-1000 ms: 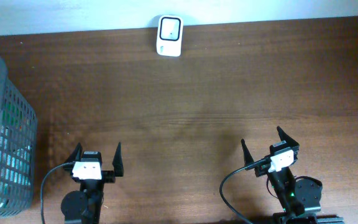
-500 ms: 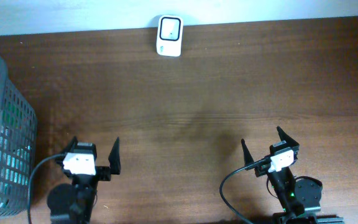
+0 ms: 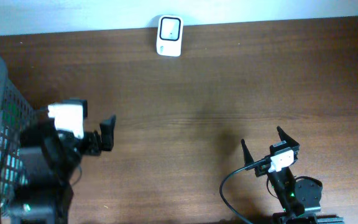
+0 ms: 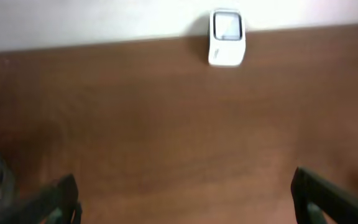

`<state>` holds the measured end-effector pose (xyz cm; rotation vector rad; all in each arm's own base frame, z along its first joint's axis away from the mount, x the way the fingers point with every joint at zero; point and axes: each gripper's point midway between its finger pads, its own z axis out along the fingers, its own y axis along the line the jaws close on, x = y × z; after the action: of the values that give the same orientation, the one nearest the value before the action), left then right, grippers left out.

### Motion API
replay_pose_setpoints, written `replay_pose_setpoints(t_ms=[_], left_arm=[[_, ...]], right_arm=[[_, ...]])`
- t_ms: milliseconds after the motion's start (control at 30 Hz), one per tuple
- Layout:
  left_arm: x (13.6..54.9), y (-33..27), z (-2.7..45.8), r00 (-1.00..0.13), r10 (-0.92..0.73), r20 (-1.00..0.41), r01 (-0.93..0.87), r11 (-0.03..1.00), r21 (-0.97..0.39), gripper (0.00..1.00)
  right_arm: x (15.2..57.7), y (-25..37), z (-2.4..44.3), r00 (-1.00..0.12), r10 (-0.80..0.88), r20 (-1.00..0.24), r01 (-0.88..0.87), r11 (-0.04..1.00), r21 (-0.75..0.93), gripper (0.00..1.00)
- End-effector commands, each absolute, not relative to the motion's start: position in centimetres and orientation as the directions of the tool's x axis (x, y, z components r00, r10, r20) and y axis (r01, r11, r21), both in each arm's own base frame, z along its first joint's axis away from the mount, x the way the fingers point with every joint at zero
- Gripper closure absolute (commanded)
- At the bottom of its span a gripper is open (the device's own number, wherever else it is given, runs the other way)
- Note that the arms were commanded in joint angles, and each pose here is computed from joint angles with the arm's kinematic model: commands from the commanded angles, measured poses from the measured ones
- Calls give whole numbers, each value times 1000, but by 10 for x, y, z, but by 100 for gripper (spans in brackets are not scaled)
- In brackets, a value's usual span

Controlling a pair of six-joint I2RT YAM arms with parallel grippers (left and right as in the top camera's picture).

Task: Scan the item barcode
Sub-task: 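Reach the left gripper into the basket and grasp the white tube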

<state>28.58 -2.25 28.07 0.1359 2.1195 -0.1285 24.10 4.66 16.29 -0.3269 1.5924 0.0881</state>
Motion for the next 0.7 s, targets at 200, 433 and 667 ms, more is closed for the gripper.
replay_pose_setpoints(t_ms=[200, 433, 667], left_arm=[[330, -32, 335, -585, 56, -809, 195, 978, -73, 1], [339, 12, 386, -480, -1, -877, 13, 1000, -8, 1], [296, 159, 426, -356, -269, -895, -552, 833, -30, 1]], right_arm=[[240, 48, 162, -13, -149, -989, -269, 953, -140, 2], [240, 48, 162, -12, -149, -989, -269, 953, -140, 2], [240, 48, 162, -12, -149, -989, -269, 953, -140, 2]])
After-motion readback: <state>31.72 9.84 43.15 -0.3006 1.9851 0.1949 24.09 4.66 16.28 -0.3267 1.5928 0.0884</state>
